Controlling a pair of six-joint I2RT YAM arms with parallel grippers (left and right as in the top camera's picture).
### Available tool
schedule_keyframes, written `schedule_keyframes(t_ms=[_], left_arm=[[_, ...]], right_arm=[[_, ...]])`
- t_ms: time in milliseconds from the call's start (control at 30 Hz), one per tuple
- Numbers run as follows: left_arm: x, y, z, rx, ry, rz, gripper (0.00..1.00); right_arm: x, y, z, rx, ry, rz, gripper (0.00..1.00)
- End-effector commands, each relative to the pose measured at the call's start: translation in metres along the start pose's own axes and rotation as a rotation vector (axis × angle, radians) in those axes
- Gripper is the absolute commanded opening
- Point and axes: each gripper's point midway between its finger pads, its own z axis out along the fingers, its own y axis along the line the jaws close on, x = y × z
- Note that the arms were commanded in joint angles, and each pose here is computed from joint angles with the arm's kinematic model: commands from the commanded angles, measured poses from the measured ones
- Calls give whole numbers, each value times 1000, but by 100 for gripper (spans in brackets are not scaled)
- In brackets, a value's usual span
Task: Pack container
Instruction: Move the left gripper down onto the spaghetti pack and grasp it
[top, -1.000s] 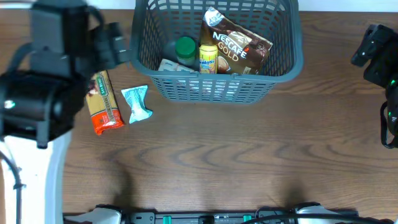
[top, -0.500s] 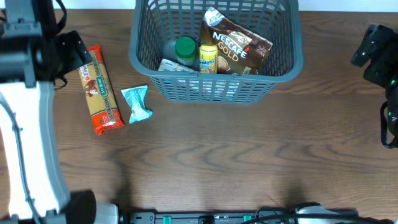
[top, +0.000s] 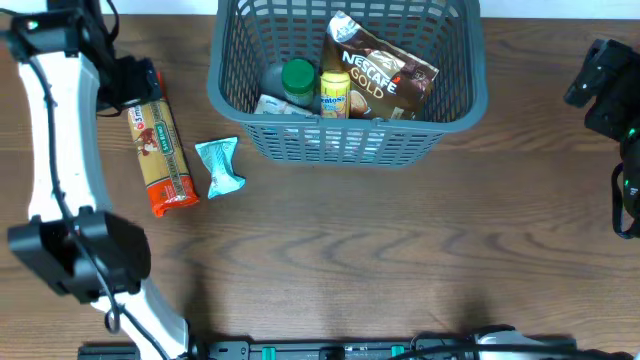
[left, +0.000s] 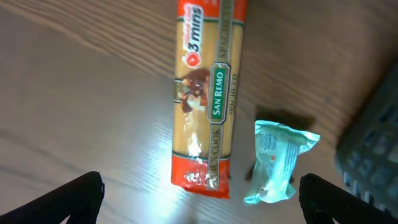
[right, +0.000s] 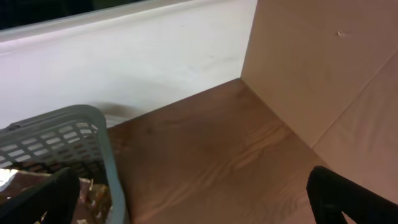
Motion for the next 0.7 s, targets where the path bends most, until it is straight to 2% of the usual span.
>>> schedule_keyframes(t_ms=[0,367,667], left_arm=[[2,-6,25,40,64,49,98],[12,-1,97,30,227,70,99],[10,0,120,117,243,41,98]], right_arm=[[0,-3,0,11,0,16,99],[0,-3,0,11,0,16,99],[0,-3,1,11,1,16,99]])
